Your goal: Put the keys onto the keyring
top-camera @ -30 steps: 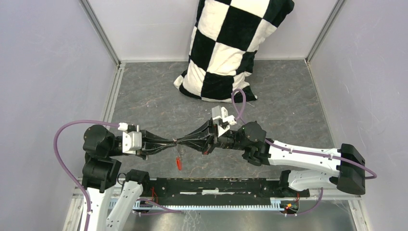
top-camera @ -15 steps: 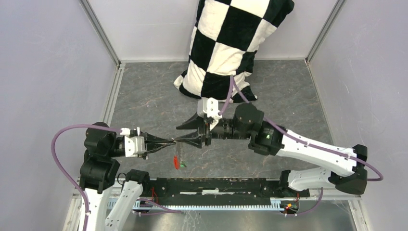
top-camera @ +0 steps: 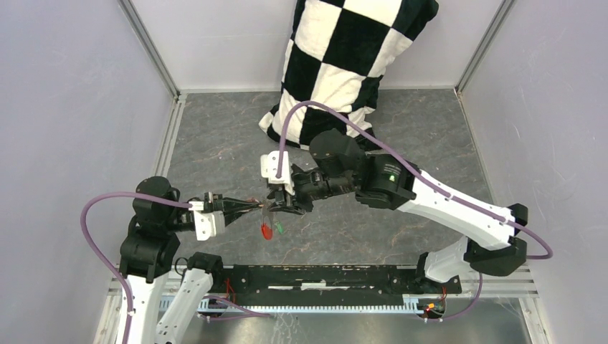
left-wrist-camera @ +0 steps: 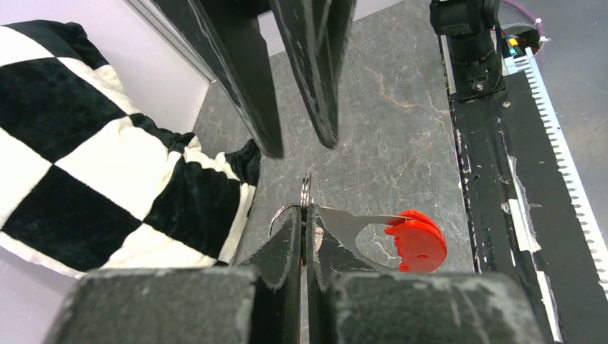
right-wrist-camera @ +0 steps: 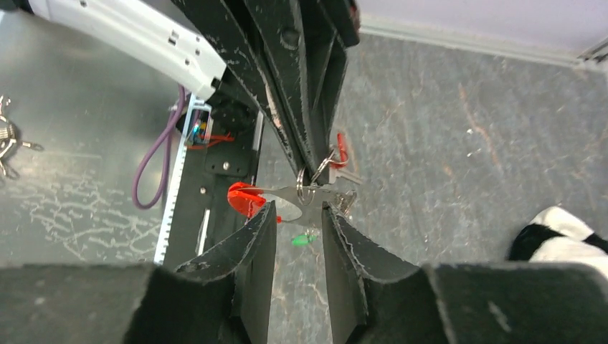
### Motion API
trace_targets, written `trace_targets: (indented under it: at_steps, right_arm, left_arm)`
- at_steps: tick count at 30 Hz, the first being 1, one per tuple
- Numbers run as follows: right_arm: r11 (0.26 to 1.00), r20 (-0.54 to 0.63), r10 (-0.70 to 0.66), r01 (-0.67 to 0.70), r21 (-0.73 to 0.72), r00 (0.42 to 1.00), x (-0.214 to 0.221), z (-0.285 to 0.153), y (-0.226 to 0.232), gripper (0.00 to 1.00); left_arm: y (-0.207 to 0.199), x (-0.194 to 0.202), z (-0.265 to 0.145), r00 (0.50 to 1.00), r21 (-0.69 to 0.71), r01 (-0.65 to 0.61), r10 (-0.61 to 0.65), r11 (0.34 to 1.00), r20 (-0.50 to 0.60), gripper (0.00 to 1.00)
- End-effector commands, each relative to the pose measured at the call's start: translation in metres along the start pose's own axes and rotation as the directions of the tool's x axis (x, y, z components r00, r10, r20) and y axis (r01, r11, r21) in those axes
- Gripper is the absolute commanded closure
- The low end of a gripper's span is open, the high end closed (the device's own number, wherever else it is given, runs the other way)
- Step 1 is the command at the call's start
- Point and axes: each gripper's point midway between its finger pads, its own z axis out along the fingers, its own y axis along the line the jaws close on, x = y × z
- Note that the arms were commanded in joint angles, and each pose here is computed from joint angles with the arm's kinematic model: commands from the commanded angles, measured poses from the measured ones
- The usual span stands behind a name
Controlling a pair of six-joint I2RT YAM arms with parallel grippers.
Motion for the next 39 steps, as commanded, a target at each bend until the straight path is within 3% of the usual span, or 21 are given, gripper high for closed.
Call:
trace_targets:
  at_steps: [1,13,29,34,36,38,39]
  right_arm:
    - [0.999,-0.057,-0.036,0.034,-0.039,0.998,0.0,-0.001,0.008,0.64]
    - [0.988,-0.083,-0.125,0.132,0.087,0.989,-0.015,0.005,-0.006,0.62]
    - [0.984,-0.151,-0.147,0.16,0.08,0.978,-0.009,0.021,-0.006,0.66]
    - [0.984,-0.16,-0.15,0.163,0.074,0.976,-0.006,0.024,-0.006,0.73]
    - [0.984,-0.172,-0.152,0.166,0.068,0.973,-0.003,0.026,-0.005,0.82]
    - [0.983,-0.176,-0.157,0.17,0.063,0.972,-0.003,0.026,-0.005,0.99]
    - [0.983,-0.179,-0.158,0.172,0.063,0.971,-0.002,0.026,-0.005,1.0]
  left_arm:
    - [0.009,-0.014,-0.002,0.996,-0.015,-0.089,0.089,0.996,0.007,0.98]
    - [0.007,-0.003,-0.002,0.998,-0.005,-0.057,0.057,0.998,-0.026,0.98]
    - [0.006,-0.009,-0.002,0.999,0.003,-0.053,0.053,0.999,-0.012,0.98]
    - [0.005,-0.011,-0.002,0.998,0.008,-0.056,0.056,0.998,-0.003,0.98]
    - [0.004,-0.013,-0.002,0.998,0.011,-0.059,0.059,0.998,0.003,0.98]
    - [0.004,-0.014,-0.002,0.998,0.013,-0.059,0.059,0.998,0.005,0.98]
    - [0.004,-0.015,-0.002,0.998,0.013,-0.06,0.059,0.998,0.007,0.98]
